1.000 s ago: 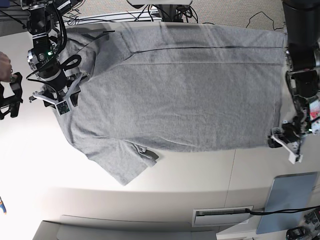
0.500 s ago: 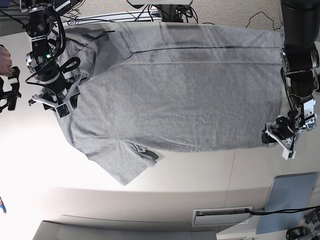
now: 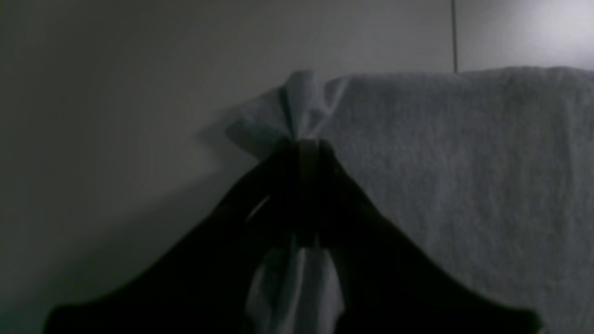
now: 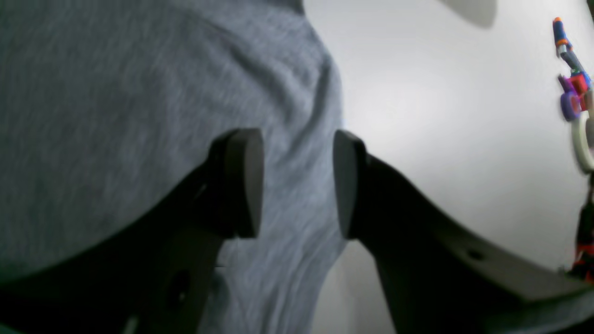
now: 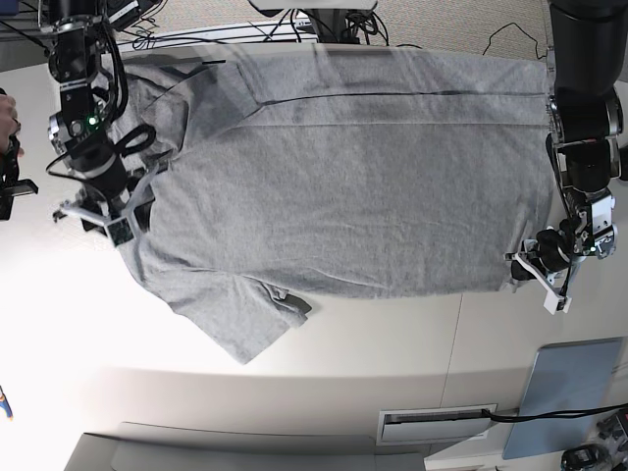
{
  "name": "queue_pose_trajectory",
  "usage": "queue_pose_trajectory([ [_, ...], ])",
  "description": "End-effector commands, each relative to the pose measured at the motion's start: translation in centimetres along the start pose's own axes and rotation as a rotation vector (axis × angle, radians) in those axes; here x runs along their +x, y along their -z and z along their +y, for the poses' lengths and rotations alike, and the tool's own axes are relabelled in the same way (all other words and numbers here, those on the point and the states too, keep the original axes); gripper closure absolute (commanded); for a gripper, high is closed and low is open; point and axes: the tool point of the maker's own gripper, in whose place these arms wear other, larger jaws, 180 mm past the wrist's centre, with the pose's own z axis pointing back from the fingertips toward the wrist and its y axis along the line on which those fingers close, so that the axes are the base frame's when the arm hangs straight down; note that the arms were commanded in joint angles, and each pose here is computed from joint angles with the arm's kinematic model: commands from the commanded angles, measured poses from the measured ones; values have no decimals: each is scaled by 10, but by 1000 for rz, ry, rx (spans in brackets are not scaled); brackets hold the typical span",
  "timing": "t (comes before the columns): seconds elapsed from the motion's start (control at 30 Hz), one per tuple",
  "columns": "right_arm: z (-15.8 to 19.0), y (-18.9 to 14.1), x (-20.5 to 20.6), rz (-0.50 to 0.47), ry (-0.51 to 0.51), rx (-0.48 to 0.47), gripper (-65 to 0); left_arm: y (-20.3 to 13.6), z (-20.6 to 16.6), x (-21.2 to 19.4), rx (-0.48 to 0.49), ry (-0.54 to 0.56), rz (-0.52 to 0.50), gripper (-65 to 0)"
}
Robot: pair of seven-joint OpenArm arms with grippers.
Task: Fold the T-shirt properly
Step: 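Move both grippers to the hem corners and grasp them, then lift the hem with both grippers and fold it toward the collar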
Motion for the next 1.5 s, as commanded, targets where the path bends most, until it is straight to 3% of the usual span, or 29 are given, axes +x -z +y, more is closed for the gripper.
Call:
queue_pose_trajectory([
  [0.0,-19,4,14,-41,-4,-45,-249,-3,3,6,7,24,8,0],
  [0.33,-64,100,31,67,113,39,-249,1,-4,5,-5,23,15,0],
  [0.63,-42,175,54,214,160,164,-249,4,-11,4,-17,23,17,0],
  [0.83,-23,194,41,307,174,204,-249,4,-11,3,-17,25,18,0],
  [1.1,10,189,16,372,155,319,-248,4,-11,3,-17,24,18,0],
  [1.17,13,188,8,395,153,325,-216,4,-11,3,-18,24,18,0],
  [1.33,15,184,-2,439,140,329,-1,5,-11,0,-18,23,24,0],
  [1.47,13,186,3,420,142,324,0,5,-13,-13,-41,30,44,0],
])
